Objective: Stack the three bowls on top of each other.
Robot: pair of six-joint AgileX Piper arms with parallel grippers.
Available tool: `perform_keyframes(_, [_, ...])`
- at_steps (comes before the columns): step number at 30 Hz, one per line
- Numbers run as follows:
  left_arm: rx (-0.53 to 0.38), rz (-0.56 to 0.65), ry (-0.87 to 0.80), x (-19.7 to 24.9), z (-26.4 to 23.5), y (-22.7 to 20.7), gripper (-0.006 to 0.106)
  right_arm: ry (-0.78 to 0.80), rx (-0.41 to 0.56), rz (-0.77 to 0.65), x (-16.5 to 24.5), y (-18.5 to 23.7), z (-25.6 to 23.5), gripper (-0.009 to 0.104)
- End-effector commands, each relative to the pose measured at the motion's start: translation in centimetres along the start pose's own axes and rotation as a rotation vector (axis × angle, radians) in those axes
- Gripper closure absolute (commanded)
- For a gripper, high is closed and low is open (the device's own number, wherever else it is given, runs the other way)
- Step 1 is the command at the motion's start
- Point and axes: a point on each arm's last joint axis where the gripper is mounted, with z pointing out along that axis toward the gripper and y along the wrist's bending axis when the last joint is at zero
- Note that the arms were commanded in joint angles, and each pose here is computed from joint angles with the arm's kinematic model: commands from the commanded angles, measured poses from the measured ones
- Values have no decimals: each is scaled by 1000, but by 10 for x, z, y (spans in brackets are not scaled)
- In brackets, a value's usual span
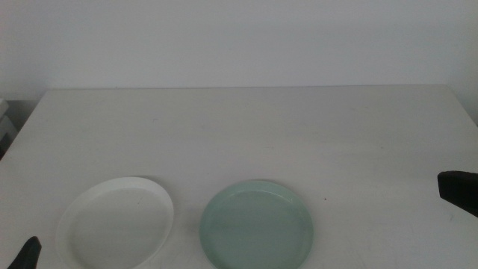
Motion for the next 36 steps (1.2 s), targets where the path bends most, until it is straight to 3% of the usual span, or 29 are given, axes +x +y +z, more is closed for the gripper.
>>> perform_keyframes(1, [-23, 0, -94, -9, -2, 2, -4, -87, 17, -14, -12, -1, -4, 38])
perform_keyframes(9, [-151, -148, -97, -33, -4, 10, -4, -87, 17, -14, -12, -1, -4, 38])
perform_keyframes(14, [-183, -236, 77, -77, 2, 15, -4, -87, 17, -14, -12, -1, -4, 38])
perform_keyframes(22, [-118, -315, 558, -140, 32, 21, -4, -87, 17, -14, -12, -1, -4, 38])
perform_keyframes(26, [-79, -341, 776, -151, 48, 23, -4, -87, 17, -14, -12, -1, -4, 38])
perform_keyframes(34, [-75, -363, 900, -142, 75, 30, -4, -87, 17, -14, -12, -1, -4, 38])
perform_keyframes(36, [-85, -361, 866, -142, 82, 32, -4, -87, 17, -14, -12, -1, -4, 38])
